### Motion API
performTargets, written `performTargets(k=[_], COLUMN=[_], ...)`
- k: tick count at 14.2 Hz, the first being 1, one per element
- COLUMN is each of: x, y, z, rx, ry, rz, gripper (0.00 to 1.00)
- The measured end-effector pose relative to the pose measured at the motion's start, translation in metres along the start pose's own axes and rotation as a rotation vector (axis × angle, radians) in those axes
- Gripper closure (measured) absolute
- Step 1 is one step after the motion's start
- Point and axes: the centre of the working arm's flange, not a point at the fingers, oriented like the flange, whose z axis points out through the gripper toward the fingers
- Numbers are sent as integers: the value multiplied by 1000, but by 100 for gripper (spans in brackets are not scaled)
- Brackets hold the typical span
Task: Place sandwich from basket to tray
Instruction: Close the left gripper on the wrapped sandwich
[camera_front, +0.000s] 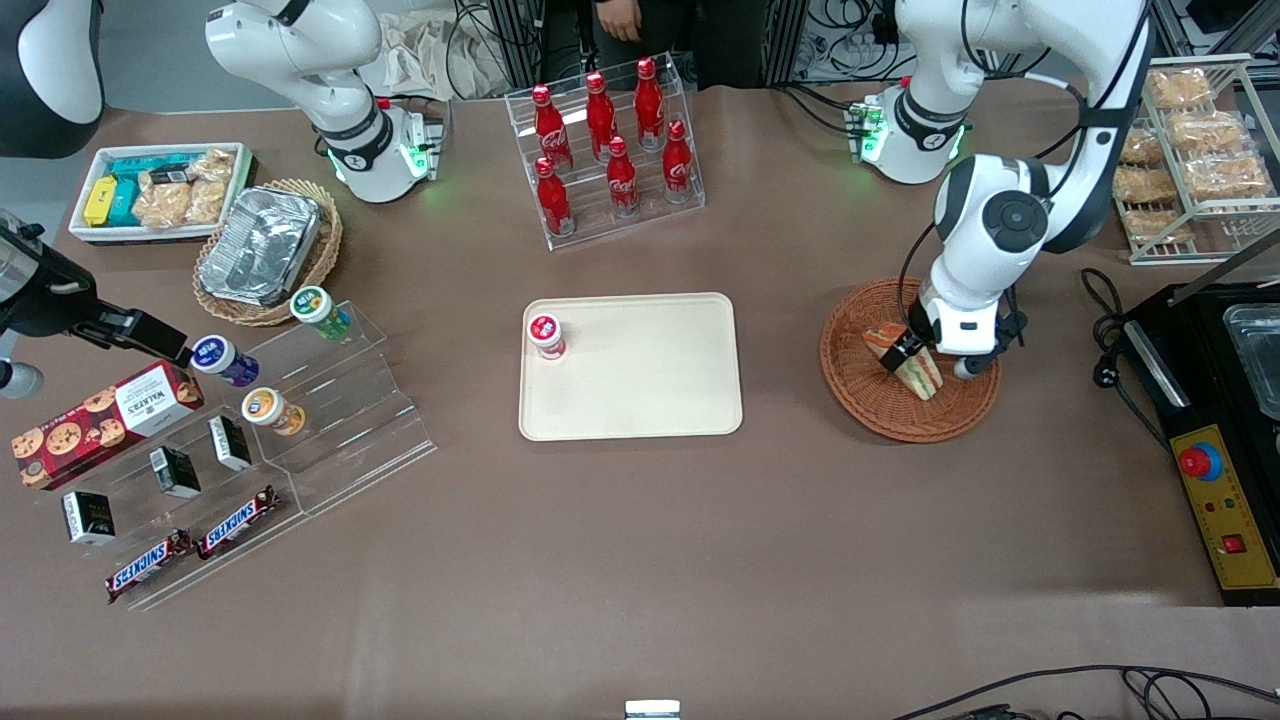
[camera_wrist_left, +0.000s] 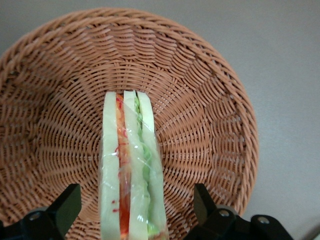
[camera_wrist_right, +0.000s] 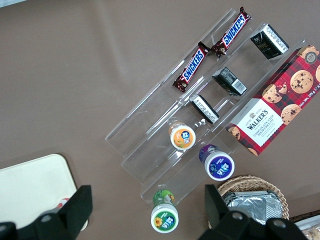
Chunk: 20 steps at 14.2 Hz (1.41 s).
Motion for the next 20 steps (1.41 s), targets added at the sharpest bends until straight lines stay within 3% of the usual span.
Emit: performTargets(k=[4,6,8,9,14,17,20], x=[-2,-4,-4,-3,4,18,35], y=[-3,-5,-5,-4,7,24,49], z=[17,20,20,19,-15,-76,-155], rx=[-31,-30,-35,-38,-74,-9,42], ry=[19,18,22,25,59,26,-4], rz=[1,1,2,5,40,69,102], gripper=[8,33,54,59,67,80,80])
